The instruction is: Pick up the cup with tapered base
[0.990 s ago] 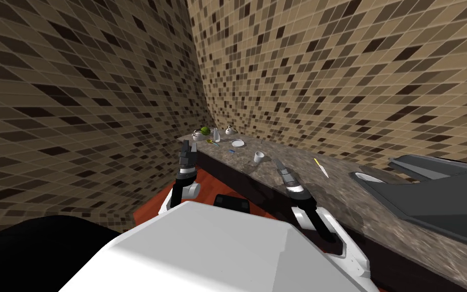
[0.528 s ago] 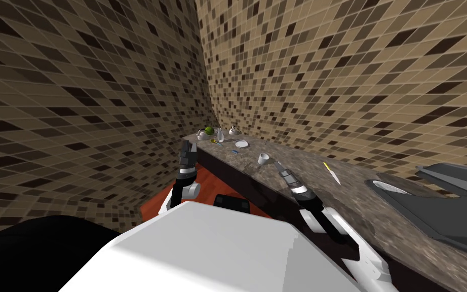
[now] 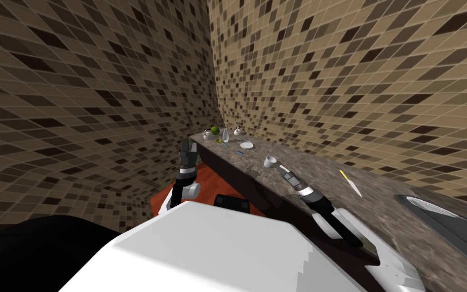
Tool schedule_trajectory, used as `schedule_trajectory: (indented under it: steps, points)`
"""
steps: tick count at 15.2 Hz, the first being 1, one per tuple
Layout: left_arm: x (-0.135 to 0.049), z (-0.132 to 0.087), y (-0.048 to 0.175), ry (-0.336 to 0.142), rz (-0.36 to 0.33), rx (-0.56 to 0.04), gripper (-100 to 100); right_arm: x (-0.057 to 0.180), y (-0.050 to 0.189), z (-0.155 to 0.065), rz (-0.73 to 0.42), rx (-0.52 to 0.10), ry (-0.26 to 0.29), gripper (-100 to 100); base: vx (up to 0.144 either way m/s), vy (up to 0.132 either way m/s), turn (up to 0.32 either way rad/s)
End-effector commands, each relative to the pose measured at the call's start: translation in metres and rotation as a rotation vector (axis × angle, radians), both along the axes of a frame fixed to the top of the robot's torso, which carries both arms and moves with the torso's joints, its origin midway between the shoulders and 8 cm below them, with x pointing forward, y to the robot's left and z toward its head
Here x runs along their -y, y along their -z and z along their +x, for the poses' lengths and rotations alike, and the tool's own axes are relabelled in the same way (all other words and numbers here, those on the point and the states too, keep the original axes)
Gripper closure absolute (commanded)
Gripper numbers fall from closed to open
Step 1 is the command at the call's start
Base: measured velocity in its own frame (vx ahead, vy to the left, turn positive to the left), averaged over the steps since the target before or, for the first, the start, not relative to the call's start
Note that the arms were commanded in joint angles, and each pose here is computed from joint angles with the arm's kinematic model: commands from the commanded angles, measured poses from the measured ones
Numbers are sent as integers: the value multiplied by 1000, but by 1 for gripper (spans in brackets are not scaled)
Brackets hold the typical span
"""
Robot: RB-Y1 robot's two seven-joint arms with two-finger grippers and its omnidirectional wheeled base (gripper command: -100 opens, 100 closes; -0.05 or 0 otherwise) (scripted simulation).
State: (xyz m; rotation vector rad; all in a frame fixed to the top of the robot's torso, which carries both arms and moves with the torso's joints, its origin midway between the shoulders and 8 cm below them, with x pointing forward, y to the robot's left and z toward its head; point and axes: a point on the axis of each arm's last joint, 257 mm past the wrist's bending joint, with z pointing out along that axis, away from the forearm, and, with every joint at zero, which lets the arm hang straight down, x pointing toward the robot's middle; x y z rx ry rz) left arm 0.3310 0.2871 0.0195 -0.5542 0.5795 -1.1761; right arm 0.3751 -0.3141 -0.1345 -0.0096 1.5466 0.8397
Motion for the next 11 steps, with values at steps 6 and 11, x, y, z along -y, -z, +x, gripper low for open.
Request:
schedule_trajectory:
  steps: [6, 11]
  points:
    - [0, 0, 0, 0, 0, 0, 0, 37, 24, 0, -171, -78, -14, -100, 19, 40, 131]
    - [0, 0, 0, 0, 0, 0, 0, 70, 43, -3, -298, -146, -17, -100, 21, 35, 122]
